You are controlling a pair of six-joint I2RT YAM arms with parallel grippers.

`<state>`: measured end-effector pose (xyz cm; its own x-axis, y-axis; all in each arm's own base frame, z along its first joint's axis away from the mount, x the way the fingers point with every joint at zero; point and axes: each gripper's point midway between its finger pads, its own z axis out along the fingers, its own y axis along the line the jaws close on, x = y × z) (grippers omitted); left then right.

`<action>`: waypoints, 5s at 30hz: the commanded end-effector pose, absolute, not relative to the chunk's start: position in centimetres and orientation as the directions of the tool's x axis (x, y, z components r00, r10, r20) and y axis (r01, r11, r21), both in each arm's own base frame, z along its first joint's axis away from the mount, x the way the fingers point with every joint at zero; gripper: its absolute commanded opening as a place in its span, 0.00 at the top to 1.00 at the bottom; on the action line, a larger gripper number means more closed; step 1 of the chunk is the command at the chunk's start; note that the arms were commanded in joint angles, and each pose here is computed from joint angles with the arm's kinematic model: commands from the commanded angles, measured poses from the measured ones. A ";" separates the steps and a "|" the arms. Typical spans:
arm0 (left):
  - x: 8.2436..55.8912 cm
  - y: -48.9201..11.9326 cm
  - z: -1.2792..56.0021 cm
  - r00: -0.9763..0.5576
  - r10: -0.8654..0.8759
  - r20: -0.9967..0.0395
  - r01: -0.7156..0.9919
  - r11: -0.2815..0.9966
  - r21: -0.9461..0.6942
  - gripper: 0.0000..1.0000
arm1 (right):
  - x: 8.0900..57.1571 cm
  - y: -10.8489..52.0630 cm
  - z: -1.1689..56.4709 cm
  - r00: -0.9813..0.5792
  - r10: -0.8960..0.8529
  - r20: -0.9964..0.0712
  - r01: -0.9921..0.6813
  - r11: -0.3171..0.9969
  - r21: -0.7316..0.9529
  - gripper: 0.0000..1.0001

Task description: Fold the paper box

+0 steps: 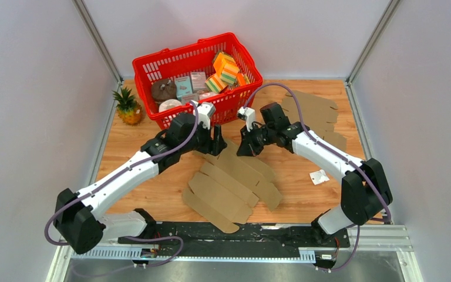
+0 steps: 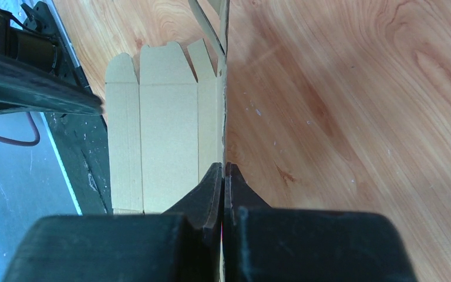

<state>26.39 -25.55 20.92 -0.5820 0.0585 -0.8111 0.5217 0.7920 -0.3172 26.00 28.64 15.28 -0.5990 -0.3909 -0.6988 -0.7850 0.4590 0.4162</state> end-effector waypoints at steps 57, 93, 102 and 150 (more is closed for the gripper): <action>25.7 -26.2 16.7 -0.562 -0.019 -0.827 0.564 0.722 -0.401 0.47 | 28.3 28.3 15.3 -0.590 -0.276 -0.758 -0.740 0.561 0.371 1.00; 25.1 -23.0 9.2 -0.736 0.195 -0.648 0.552 0.727 -0.408 0.49 | 25.6 29.3 17.7 -0.525 -0.288 -0.801 -0.825 0.403 0.396 1.00; 23.9 -24.9 10.6 -0.672 0.070 -0.737 0.514 0.761 -0.396 0.57 | 26.1 29.2 17.5 -0.532 -0.275 -0.800 -0.813 0.429 0.393 1.00; 28.7 -27.7 16.1 -0.439 0.295 -0.849 0.635 0.770 -0.061 0.80 | 26.8 29.6 14.9 -0.388 -0.456 -0.801 -0.860 0.492 0.137 1.00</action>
<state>27.80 -26.71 15.30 -0.4950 0.2936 -0.8178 0.6321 0.7675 -0.1071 25.62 29.16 13.69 -0.4570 -0.4380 -0.7741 -0.8435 0.4895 0.2210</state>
